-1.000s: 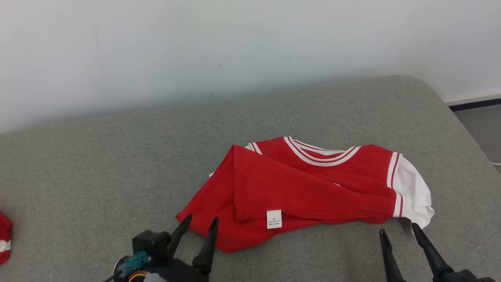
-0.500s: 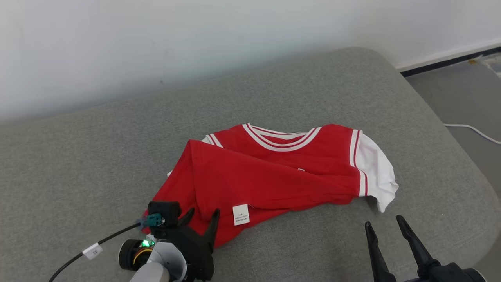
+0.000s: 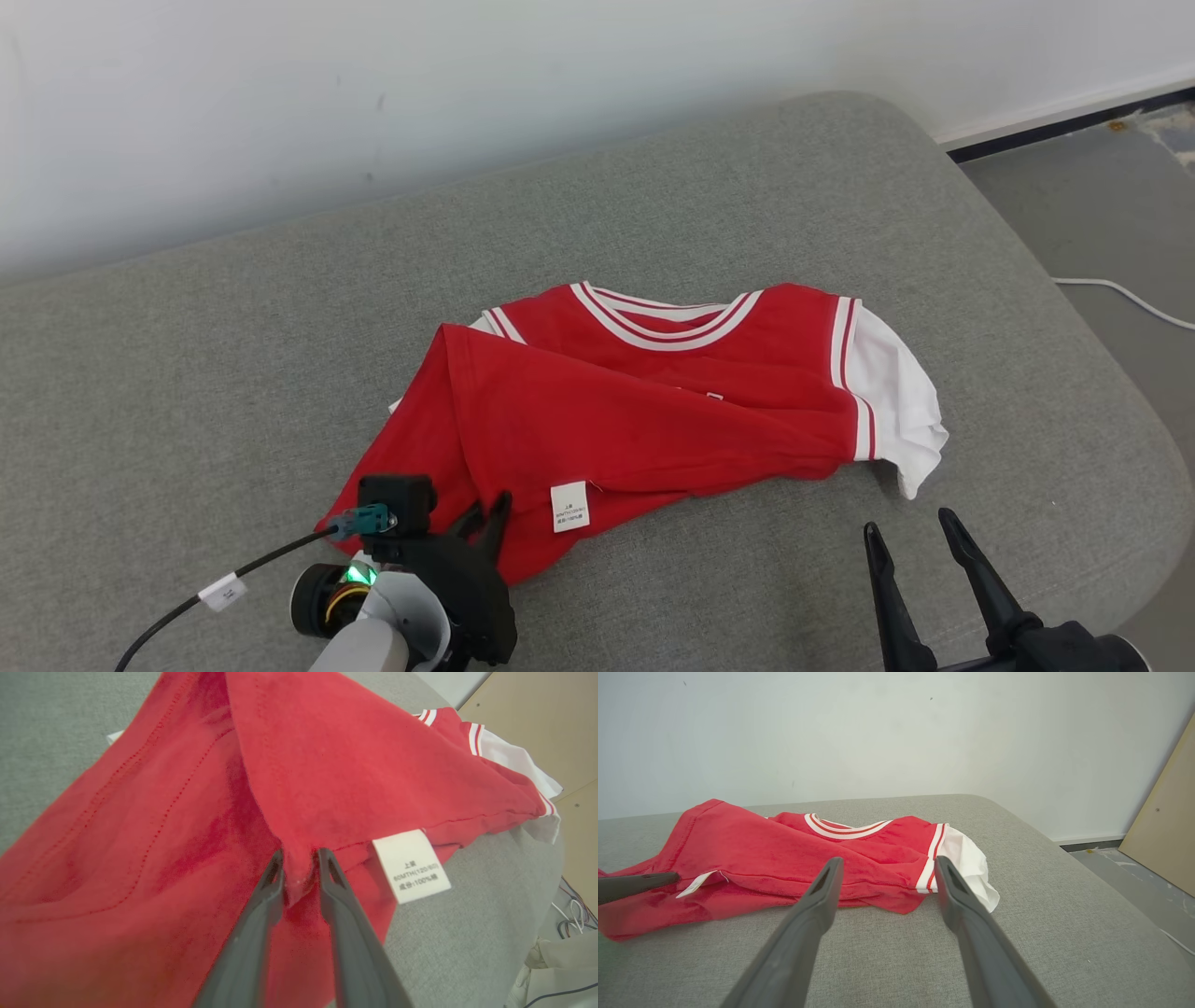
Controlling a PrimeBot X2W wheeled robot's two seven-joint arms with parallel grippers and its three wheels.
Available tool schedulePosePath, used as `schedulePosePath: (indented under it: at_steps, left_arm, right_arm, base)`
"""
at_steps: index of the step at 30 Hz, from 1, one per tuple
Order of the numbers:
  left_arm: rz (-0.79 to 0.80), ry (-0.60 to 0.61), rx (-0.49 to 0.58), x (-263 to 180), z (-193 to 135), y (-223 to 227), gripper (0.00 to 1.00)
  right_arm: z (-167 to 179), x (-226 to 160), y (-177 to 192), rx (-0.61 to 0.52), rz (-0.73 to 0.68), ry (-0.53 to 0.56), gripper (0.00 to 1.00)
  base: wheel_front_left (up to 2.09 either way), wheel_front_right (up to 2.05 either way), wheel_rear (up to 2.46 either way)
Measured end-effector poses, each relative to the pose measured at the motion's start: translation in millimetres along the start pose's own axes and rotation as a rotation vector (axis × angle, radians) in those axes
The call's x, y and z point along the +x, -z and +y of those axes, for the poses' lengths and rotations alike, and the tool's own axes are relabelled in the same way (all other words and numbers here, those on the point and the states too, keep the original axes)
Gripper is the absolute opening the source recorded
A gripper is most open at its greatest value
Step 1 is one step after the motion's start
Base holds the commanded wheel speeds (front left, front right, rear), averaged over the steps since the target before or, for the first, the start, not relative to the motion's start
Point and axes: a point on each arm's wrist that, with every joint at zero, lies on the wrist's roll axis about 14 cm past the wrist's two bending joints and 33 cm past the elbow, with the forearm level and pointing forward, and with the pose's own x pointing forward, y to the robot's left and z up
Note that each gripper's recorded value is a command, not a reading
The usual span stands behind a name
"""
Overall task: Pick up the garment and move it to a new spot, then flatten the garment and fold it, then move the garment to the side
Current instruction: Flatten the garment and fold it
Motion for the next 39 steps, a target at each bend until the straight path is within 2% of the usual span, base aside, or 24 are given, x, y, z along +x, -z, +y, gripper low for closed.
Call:
schedulePosePath:
  at_steps: [3, 4, 9, 14, 21, 25, 26, 32, 36, 37, 38, 39]
  left_arm:
    - [-0.025, 0.008, 0.004, 0, -2, -7, 0.15]
    - [-0.03, 0.01, 0.003, -1, -3, -7, 0.0]
    - [-0.027, 0.015, 0.009, -3, -5, -7, 0.0]
    - [-0.079, 0.004, -0.046, -13, 1, -19, 0.0]
    - [-0.149, -0.068, -0.16, -55, 39, -32, 0.0]
    - [-0.175, -0.137, -0.189, -90, 67, -37, 0.0]
    - [-0.188, -0.186, -0.191, -106, 80, -38, 0.0]
    - [-0.232, -0.311, -0.207, -146, 105, -37, 0.0]
    - [-0.227, -0.378, -0.199, -159, 116, -24, 0.0]
    - [-0.223, -0.388, -0.193, -159, 117, -20, 0.21]
    - [-0.222, -0.397, -0.195, -159, 117, -16, 0.9]
    - [-0.216, -0.403, -0.199, -158, 117, -13, 1.0]
  right_arm:
    - [2, 1, -1, 0.001, -0.003, -0.007, 1.0]
    - [2, 1, -1, 0.002, -0.004, -0.008, 1.0]
    - [3, 2, -1, 0.005, -0.004, -0.013, 1.0]
    - [3, 0, 0, 0.009, -0.002, -0.015, 1.0]
    - [16, 6, -4, 0.014, -0.007, -0.064, 1.0]
    - [23, 9, -4, 0.021, -0.008, -0.091, 1.0]
    - [27, 10, -5, 0.023, -0.009, -0.106, 1.0]
    - [44, 16, -8, 0.034, -0.021, -0.163, 1.0]
    - [52, 18, -10, 0.038, -0.026, -0.189, 1.0]
    - [53, 18, -10, 0.038, -0.026, -0.191, 1.0]
    - [53, 18, -10, 0.038, -0.024, -0.193, 1.0]
    - [54, 19, -10, 0.038, -0.024, -0.194, 1.0]
  base:
    - [0.0, 0.0, 0.0]
    - [0.0, 0.0, 0.0]
    - [0.0, 0.0, 0.0]
    - [0.0, 0.0, 0.0]
    - [0.0, 0.0, 0.0]
    - [0.0, 0.0, 0.0]
    - [0.0, 0.0, 0.0]
    - [0.0, 0.0, 0.0]
    - [0.0, 0.0, 0.0]
    - [0.0, 0.0, 0.0]
    - [0.0, 0.0, 0.0]
    - [0.0, 0.0, 0.0]
